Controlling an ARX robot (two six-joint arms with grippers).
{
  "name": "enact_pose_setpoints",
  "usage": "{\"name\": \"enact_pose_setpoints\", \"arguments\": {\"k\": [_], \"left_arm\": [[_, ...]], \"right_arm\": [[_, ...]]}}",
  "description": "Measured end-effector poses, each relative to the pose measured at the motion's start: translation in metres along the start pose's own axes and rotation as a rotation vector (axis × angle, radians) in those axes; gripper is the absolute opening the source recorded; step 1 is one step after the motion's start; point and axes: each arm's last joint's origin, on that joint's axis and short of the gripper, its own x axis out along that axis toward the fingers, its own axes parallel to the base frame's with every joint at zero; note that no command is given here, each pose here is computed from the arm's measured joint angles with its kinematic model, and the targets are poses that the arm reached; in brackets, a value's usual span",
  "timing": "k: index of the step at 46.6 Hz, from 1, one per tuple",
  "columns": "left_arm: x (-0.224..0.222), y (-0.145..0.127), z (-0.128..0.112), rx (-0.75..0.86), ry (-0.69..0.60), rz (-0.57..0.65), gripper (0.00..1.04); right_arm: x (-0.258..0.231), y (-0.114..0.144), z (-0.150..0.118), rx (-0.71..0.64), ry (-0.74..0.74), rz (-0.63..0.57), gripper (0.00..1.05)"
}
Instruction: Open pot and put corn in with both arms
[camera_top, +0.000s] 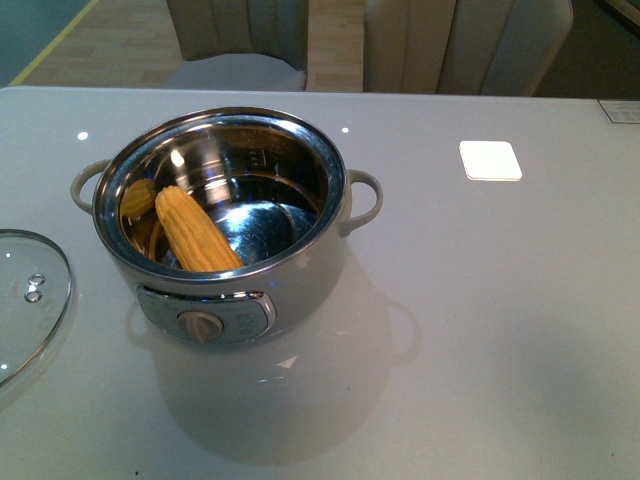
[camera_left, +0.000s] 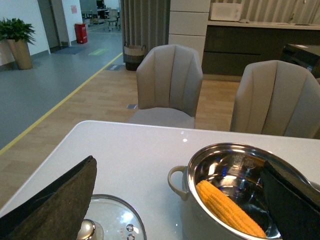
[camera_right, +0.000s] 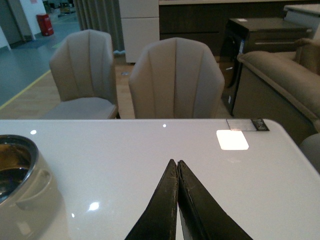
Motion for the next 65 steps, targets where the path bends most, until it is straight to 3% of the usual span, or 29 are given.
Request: {"name": "enact_pose_setpoints", "arguments": {"k": [62, 65], "left_arm": [[0.000, 0.000, 0.000, 0.000, 0.000, 0.000, 0.98], [0.000, 0.000, 0.000, 0.000, 0.000, 0.000, 0.98]], "right_arm": [[-0.033, 0.000, -0.001, 0.000, -0.005, 0.002, 0.02], [-0.033, 0.000, -0.001, -0.001, -0.005, 0.002, 0.11]]}}
